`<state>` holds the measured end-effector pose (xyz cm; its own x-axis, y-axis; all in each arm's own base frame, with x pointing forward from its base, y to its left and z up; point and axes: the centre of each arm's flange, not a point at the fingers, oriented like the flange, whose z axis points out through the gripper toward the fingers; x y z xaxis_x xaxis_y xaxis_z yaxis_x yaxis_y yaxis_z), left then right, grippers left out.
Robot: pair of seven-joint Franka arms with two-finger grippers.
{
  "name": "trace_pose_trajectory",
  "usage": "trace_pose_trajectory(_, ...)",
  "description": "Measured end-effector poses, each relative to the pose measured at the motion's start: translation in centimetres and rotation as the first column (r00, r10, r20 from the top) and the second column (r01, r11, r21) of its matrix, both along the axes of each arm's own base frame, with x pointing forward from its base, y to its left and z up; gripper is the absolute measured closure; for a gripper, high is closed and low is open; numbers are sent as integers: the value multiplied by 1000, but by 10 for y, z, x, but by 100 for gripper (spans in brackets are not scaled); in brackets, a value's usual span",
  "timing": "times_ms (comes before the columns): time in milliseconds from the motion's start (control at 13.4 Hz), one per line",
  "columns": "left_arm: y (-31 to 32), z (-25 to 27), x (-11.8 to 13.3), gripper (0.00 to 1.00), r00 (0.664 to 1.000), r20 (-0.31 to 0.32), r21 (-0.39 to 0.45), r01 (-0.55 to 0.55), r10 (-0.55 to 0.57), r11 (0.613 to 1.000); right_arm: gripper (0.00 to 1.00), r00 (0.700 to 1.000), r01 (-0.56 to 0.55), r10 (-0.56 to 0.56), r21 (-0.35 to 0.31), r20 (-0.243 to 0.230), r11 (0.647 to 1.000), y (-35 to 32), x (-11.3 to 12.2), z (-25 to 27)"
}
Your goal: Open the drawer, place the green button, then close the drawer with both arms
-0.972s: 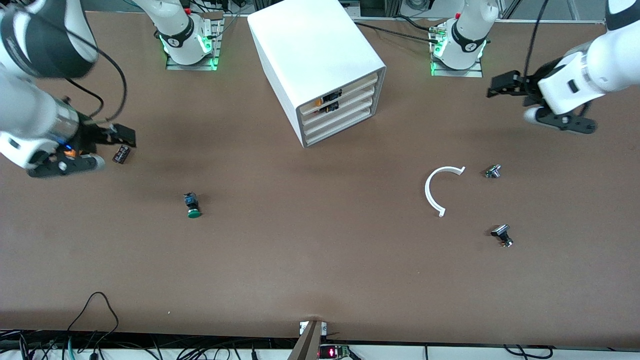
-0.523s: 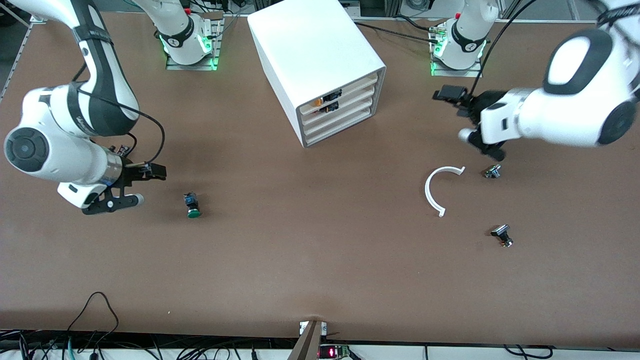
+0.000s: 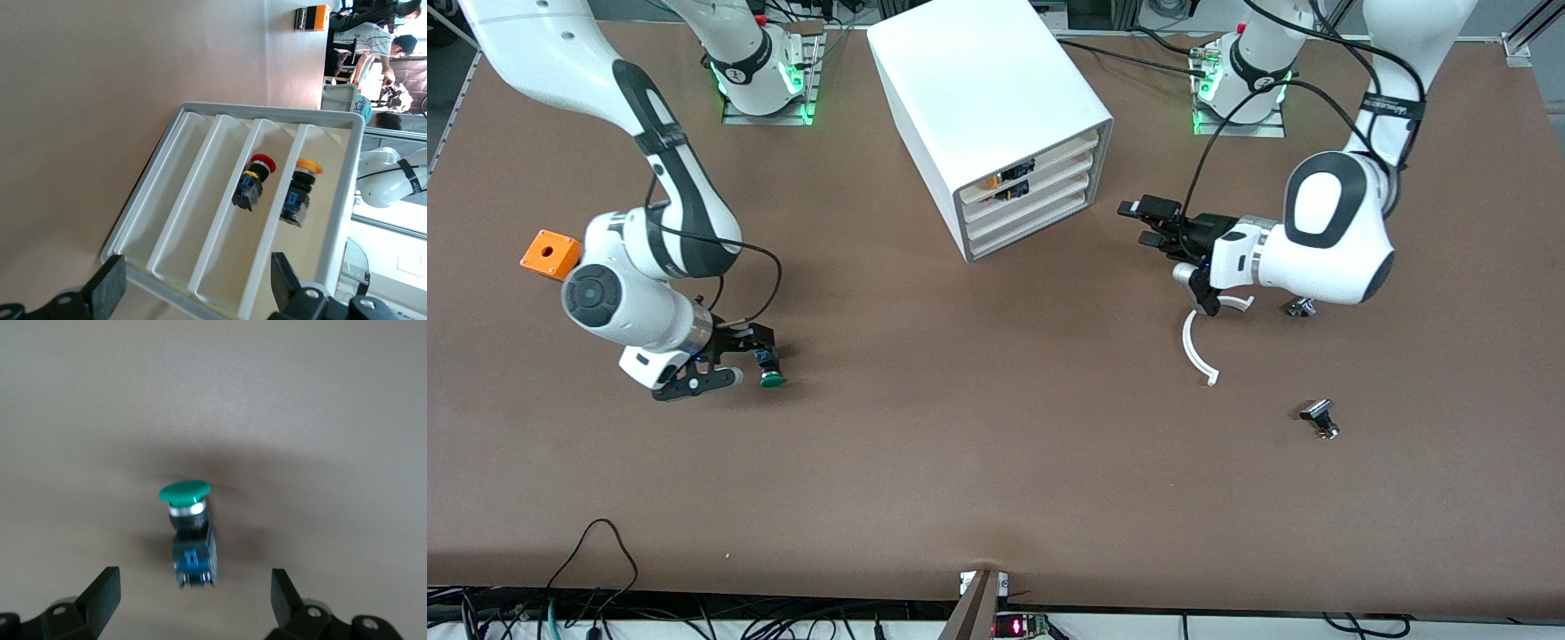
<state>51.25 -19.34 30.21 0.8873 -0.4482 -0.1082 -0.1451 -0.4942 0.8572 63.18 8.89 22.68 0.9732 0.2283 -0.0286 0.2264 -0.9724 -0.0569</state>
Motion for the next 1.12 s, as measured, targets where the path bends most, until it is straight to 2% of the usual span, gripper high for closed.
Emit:
trace_pose_trajectory(224,-10,-44,-17,6,998,54,-106,-36,41,994,0,1000,1,-1,14,12,1000,3,-4,-38)
trace_pose_trajectory(449,-26,-94,-43,9,996,55,-225,-56,70,973,4,1000,2,-2,16,12,1000,3,-5,-41)
trace_pose_trajectory(523,-32,-109,-50,16,997,45,-241,-53,66,969,17,1000,1,-2,16,13,1000,3,-4,-40)
trace_pose_trajectory(598,-38,-121,-56,16,997,31,-246,-60,70,967,31,1000,1,-1,16,14,1000,3,-4,-40)
trace_pose_trajectory(748,-47,-138,-63,20,997,13,-264,-70,76,962,53,1000,1,-1,16,14,1000,3,-4,-40)
trace_pose_trajectory(822,-51,-144,-68,30,997,9,-277,-70,75,958,63,1000,1,-1,16,14,1000,3,-4,-40)
trace_pose_trajectory(897,-56,-150,-72,35,997,6,-290,-69,74,955,67,1000,1,-1,16,13,1000,3,-4,-40)
trace_pose_trajectory(1121,-67,-169,-87,36,997,-23,-320,-78,74,944,67,1000,-1,1,16,10,1000,4,-4,-39)
